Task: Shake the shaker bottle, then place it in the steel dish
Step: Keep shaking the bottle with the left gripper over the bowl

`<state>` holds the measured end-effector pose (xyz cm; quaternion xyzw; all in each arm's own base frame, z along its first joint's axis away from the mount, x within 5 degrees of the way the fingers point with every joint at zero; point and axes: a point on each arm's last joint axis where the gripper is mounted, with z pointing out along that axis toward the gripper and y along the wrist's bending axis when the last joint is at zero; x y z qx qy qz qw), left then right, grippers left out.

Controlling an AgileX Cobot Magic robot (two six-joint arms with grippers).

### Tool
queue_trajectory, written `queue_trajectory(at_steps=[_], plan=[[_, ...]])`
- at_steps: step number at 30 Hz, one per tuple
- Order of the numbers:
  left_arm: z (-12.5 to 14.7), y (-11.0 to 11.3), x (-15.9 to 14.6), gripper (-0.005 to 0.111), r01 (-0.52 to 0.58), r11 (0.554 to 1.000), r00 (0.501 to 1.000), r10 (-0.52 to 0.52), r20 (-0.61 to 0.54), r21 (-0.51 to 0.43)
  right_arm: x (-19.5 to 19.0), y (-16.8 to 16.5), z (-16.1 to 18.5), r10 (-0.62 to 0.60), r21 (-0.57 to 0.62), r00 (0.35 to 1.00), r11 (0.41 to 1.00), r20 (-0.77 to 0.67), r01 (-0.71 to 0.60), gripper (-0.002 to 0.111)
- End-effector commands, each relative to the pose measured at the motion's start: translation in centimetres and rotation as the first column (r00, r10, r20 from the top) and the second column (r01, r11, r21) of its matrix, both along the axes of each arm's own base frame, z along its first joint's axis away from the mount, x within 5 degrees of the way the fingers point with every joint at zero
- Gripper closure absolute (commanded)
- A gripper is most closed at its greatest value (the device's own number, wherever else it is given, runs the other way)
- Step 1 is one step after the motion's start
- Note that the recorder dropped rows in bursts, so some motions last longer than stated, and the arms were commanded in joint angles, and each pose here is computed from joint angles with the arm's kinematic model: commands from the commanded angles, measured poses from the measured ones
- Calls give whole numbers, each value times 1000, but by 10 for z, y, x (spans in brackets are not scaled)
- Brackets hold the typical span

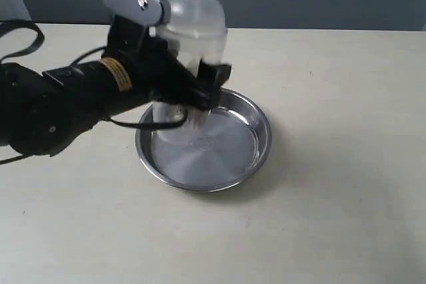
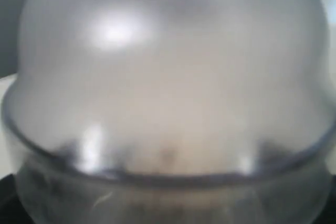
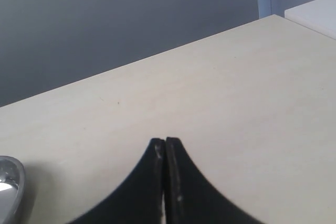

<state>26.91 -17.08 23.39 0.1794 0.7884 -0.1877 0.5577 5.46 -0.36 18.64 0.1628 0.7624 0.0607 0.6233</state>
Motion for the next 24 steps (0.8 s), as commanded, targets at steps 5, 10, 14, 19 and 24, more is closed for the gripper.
queue_trajectory(at_steps=[5, 10, 14, 19, 24], plan=[[3, 2, -1, 106, -31, 998, 997, 34, 65, -57, 0, 0, 0, 0, -10, 1000, 1000, 8, 0, 109], [69, -2, -13, 106, 80, 990, 934, -33, 355, -119, 0, 0, 0, 0, -10, 1000, 1000, 8, 0, 109], [57, 3, -10, 106, 23, 995, 977, -3, 214, -93, 0, 0, 0, 0, -10, 1000, 1000, 8, 0, 109], [-9, 0, 0, 106, -26, 999, 1000, 26, 3, -39, 0, 0, 0, 0, -10, 1000, 1000, 8, 0, 109], [94, 2, -17, 106, 105, 979, 921, -30, 387, -172, 0, 0, 0, 0, -10, 1000, 1000, 8, 0, 109]])
